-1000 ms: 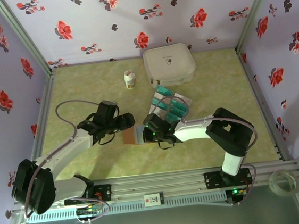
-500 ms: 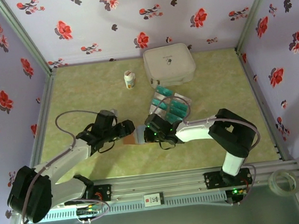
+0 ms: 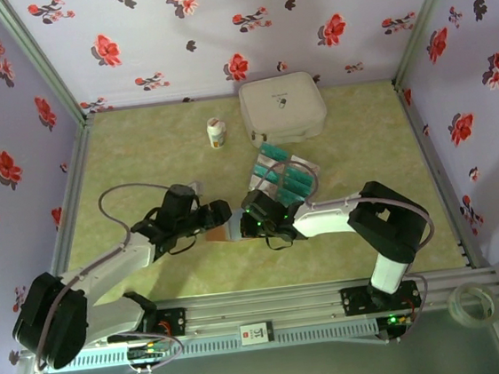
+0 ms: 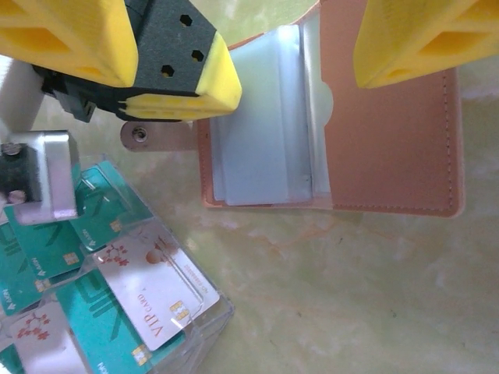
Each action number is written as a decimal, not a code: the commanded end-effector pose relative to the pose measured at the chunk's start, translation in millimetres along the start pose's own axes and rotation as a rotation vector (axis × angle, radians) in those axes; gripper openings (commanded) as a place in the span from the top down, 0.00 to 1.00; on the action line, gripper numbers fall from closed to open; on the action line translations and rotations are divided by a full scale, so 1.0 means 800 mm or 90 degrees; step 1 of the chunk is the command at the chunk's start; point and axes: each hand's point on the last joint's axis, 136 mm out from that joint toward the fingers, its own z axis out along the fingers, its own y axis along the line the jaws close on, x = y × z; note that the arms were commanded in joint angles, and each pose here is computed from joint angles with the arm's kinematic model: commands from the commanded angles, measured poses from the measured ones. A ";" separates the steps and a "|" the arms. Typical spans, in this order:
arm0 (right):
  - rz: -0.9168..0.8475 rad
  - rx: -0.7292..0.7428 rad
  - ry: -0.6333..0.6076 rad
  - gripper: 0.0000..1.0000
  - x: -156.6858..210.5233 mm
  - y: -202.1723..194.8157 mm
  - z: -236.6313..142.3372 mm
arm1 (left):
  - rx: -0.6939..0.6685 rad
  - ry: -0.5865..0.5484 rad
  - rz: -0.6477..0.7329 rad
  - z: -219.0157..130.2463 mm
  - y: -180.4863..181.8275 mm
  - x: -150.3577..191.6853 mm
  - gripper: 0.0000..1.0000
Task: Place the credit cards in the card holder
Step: Flip over the card slot in the card holder.
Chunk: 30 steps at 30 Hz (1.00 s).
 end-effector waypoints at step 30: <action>-0.005 0.008 -0.018 0.74 -0.064 -0.003 -0.020 | -0.110 0.021 0.094 0.042 0.064 0.022 0.31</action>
